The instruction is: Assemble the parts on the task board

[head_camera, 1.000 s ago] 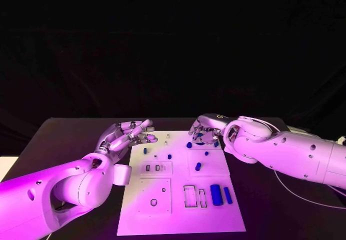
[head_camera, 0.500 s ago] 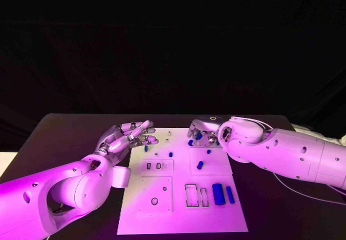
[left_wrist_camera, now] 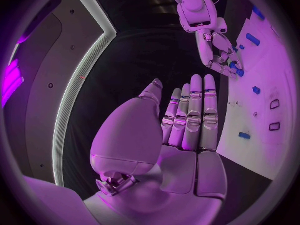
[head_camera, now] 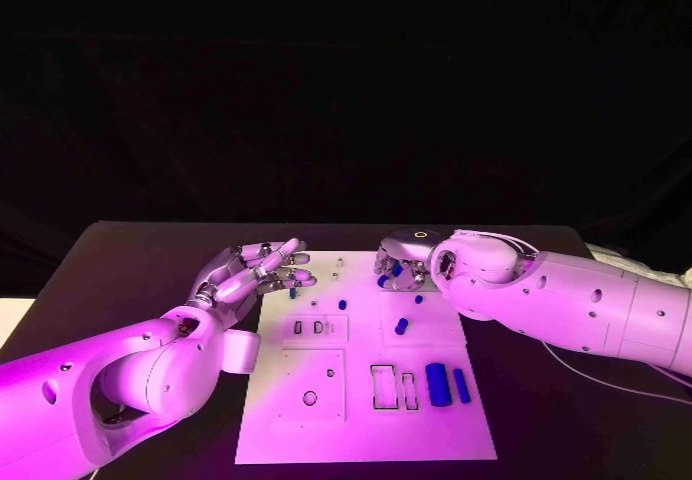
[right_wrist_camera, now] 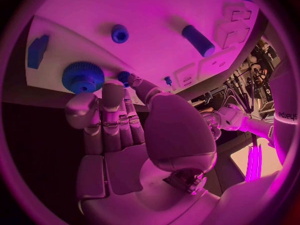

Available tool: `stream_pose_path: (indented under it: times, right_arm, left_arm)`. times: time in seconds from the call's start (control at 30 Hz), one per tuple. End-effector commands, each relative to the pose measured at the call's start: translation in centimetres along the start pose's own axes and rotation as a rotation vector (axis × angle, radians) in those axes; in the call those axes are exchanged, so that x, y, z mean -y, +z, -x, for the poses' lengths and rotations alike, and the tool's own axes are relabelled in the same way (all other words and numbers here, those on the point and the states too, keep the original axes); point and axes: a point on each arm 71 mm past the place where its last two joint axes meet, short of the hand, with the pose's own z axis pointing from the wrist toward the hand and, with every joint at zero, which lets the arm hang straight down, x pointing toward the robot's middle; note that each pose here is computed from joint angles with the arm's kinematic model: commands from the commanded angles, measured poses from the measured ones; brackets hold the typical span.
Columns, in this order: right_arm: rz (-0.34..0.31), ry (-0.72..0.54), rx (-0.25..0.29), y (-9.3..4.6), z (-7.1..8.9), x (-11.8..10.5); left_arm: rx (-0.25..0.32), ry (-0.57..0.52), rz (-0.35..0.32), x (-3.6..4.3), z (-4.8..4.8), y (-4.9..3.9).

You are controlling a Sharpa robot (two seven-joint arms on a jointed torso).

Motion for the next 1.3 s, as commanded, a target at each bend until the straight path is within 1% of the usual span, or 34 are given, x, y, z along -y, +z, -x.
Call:
stream_pose_path:
  times: [0.03,0.27,0.67,0.77,0.83,0.93,1.13,1.23,1.3]
  right_arm:
    - [-0.007,-0.027,-0.027,0.1,-0.2,0.0]
    - [-0.012,-0.030,-0.045,0.3,-0.4,0.0]
    - [-0.014,-0.032,-0.059,0.5,-0.6,0.1]
    - [-0.012,-0.031,-0.055,0.5,-0.6,0.1]
    - [-0.008,-0.027,-0.038,0.5,-0.5,0.0]
    - [0.004,-0.013,0.014,0.5,-0.1,-0.1]
    - [0.017,0.027,0.148,0.2,1.0,-0.7]
    - [0.012,0.036,0.180,0.3,1.3,-0.9]
    - [0.008,0.038,0.192,0.5,1.5,-1.0]
  left_arm:
    - [-0.021,-0.014,0.001,0.10,-0.26,0.00]
    - [-0.023,-0.015,0.003,0.11,-0.28,-0.01]
    - [-0.025,-0.016,0.006,0.10,-0.34,-0.02]
    - [-0.025,-0.016,0.007,0.10,-0.35,-0.03]
    - [-0.025,-0.015,0.007,0.10,-0.35,-0.04]
    - [-0.025,-0.015,0.007,0.11,-0.34,-0.04]
    - [-0.023,-0.014,0.008,0.10,-0.29,-0.02]
    - [-0.023,-0.014,0.008,0.10,-0.29,-0.01]
    - [-0.023,-0.015,0.008,0.09,-0.30,0.00]
